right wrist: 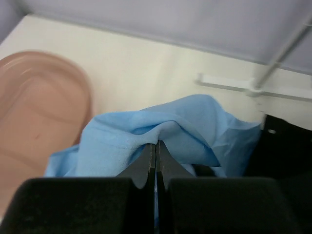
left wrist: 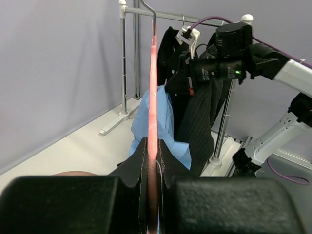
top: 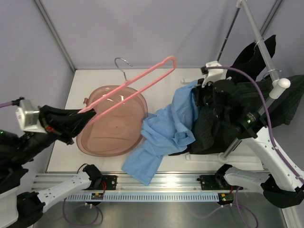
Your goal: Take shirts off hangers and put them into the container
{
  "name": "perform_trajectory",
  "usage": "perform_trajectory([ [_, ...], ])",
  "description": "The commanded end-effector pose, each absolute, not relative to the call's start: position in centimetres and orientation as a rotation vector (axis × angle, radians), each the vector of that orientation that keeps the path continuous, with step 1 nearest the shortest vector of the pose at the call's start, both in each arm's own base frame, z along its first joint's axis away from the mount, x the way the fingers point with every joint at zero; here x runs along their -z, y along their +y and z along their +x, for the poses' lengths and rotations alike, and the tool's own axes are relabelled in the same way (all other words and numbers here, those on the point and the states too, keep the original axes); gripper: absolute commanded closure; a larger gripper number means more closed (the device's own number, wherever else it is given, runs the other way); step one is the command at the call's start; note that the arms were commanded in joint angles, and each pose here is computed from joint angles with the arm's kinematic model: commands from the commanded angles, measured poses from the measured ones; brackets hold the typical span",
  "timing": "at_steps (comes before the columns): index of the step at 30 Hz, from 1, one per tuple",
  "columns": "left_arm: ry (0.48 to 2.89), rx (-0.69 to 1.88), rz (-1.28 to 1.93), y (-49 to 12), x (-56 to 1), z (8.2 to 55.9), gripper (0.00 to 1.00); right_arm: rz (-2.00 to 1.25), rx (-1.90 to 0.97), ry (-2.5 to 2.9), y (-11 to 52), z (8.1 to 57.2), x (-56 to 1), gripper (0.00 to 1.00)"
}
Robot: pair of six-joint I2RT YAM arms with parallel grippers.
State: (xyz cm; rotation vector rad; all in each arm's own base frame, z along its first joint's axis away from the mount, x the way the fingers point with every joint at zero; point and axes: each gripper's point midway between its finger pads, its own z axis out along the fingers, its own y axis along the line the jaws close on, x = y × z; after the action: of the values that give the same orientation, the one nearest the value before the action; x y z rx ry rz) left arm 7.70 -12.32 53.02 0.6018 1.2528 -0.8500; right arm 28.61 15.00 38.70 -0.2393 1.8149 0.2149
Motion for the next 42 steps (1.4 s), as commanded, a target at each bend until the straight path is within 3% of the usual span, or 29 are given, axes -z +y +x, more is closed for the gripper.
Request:
perform_trajectory([
  [1, 1.175, 0.859, 0.611, -16.0, -55.0, 10.9, 1.00, -0.442, -0.462, 1.789, 20.1, 24.6, -39.7, 1.00],
  [8, 1.190, 0.824, 0.715, -23.8, -55.7, 18.0, 1.00, -0.513, -0.561, 1.881, 22.7, 20.2, -36.0, 1.00],
  [14, 1.213, 0.879, 0.804, -30.0, -57.2, 22.2, 1.00, -0.510, -0.488, 1.991, 22.5, 19.2, -28.9, 1.00],
  [22, 1.198, 0.967, 0.858, -36.9, -56.7, 28.6, 1.00, -0.510, -0.457, 2.063, 22.2, 17.3, -25.0, 1.00],
  [31, 1.174, 1.097, 0.852, -42.1, -53.6, 32.8, 1.00, -0.465, -0.437, 2.075, 21.6, 16.8, -24.7, 1.00],
  [42, 1.092, 1.133, 0.676, -44.1, -55.4, 34.7, 1.00, -0.440, -0.442, 2.103, 22.0, 16.7, -23.0, 1.00],
])
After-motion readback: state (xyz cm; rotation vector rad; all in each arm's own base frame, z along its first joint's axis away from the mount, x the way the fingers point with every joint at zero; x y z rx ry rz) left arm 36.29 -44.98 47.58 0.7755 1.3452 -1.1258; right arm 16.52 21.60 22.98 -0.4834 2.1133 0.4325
